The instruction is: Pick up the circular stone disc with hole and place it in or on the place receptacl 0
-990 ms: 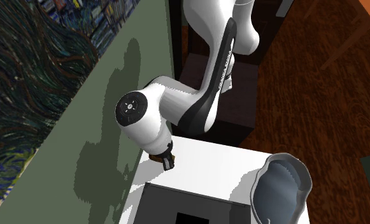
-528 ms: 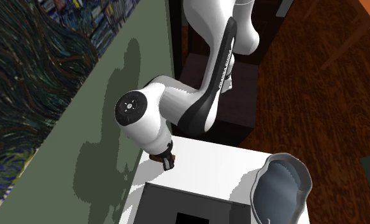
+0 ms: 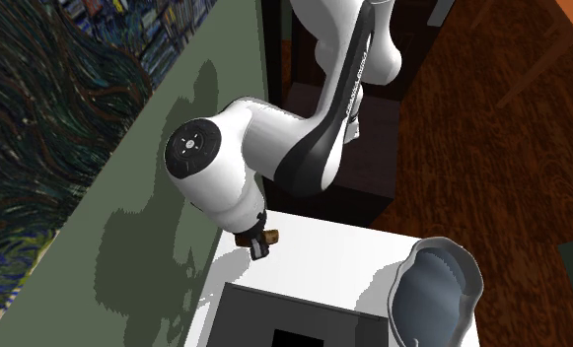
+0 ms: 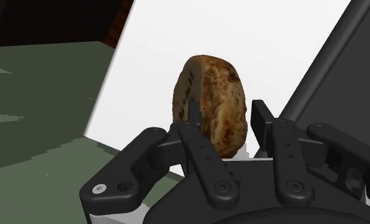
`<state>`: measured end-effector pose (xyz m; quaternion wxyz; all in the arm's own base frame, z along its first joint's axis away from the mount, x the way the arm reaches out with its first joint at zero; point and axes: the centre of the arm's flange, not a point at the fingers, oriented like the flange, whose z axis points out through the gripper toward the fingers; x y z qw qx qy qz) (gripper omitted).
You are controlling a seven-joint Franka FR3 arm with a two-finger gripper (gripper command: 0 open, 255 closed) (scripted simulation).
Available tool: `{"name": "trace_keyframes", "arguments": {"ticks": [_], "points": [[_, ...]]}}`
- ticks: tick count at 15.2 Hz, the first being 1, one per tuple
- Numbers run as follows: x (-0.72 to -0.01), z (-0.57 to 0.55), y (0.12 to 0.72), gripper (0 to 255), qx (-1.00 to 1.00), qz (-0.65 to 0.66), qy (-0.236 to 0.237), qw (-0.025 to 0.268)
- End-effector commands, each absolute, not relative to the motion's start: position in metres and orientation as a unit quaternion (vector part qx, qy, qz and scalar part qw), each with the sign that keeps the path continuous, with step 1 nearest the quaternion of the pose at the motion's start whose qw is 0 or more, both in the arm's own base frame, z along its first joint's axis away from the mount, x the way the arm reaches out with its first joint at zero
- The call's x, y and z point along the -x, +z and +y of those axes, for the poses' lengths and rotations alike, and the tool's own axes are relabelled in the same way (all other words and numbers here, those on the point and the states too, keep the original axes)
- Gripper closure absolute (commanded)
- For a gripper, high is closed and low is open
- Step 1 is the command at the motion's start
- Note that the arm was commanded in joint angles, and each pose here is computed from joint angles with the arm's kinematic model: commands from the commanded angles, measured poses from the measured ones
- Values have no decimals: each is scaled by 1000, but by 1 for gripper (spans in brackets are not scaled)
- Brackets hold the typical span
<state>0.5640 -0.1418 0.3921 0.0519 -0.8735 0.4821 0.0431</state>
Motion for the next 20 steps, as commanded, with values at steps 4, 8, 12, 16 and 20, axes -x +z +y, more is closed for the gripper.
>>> {"name": "trace_keyframes", "arguments": {"ticks": [4, 8, 12, 16, 20], "points": [[-564, -142, 418, 255, 874, 482, 43, 52], [-564, -142, 439, 255, 874, 482, 43, 52], [-564, -142, 460, 255, 874, 482, 43, 52], [-564, -142, 481, 255, 874, 482, 43, 52], [-564, -142, 503, 255, 874, 482, 43, 52]]}}
